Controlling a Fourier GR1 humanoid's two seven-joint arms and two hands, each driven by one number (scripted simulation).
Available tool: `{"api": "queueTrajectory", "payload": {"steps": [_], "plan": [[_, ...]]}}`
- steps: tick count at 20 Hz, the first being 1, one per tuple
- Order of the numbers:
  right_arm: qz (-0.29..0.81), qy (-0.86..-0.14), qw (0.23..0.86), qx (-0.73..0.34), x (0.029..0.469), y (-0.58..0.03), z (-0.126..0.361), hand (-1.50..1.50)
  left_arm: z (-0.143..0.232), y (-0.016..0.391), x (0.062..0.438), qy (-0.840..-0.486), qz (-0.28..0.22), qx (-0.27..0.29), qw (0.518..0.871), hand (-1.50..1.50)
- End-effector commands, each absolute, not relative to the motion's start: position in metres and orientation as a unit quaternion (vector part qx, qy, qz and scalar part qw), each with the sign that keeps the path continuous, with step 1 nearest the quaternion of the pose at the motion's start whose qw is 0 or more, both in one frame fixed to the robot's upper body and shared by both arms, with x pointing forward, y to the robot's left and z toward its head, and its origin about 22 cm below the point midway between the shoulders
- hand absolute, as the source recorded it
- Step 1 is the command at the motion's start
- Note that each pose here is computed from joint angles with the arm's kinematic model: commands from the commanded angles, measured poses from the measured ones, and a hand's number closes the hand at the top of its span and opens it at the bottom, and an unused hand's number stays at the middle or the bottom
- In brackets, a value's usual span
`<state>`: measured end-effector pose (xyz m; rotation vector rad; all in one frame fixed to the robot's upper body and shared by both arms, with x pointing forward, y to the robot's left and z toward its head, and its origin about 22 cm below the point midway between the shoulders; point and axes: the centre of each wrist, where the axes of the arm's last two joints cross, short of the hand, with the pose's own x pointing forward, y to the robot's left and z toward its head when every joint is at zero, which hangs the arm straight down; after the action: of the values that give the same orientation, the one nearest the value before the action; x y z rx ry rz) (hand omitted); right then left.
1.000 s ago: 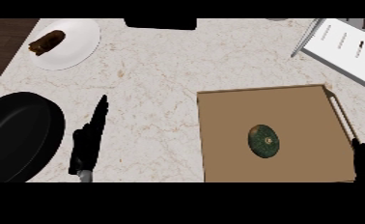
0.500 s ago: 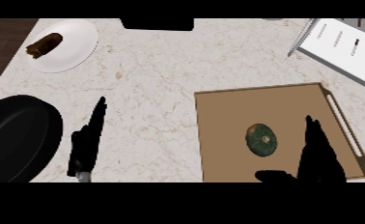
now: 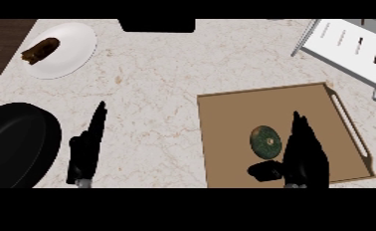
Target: Pick the squash from the tray and place it in the tiered basket
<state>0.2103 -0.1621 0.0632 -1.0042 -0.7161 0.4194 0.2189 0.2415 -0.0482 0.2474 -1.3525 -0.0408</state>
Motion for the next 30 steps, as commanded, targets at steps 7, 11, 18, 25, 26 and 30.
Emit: {"api": "queueTrajectory", "payload": {"steps": [7, 11, 18, 25, 26, 30], "plan": [[0.201, -0.204, 0.835, -0.469, 0.239, -0.141, 0.072, -1.5, -0.053, 0.255, 0.223, -0.605, -0.017, 0.127, 0.786, 0.0], [0.19, -0.19, 0.849, -0.455, 0.247, -0.15, 0.064, -1.5, -0.057, 0.25, 0.219, -0.606, -0.014, 0.124, 0.786, 0.0], [0.192, -0.184, 0.86, -0.436, 0.232, -0.145, 0.056, -1.5, -0.052, 0.241, 0.216, -0.607, -0.012, 0.121, 0.785, 0.0], [0.203, -0.184, 0.85, -0.449, 0.234, -0.156, 0.029, 1.5, -0.054, 0.247, 0.22, -0.596, -0.01, 0.123, 0.794, 0.0], [0.208, -0.195, 0.848, -0.446, 0.248, -0.153, 0.022, 1.5, -0.056, 0.25, 0.218, -0.602, -0.013, 0.111, 0.791, 0.0], [0.218, -0.227, 0.834, -0.454, 0.257, -0.141, 0.025, 1.5, -0.062, 0.243, 0.216, -0.609, -0.005, 0.118, 0.785, 0.0]]}}
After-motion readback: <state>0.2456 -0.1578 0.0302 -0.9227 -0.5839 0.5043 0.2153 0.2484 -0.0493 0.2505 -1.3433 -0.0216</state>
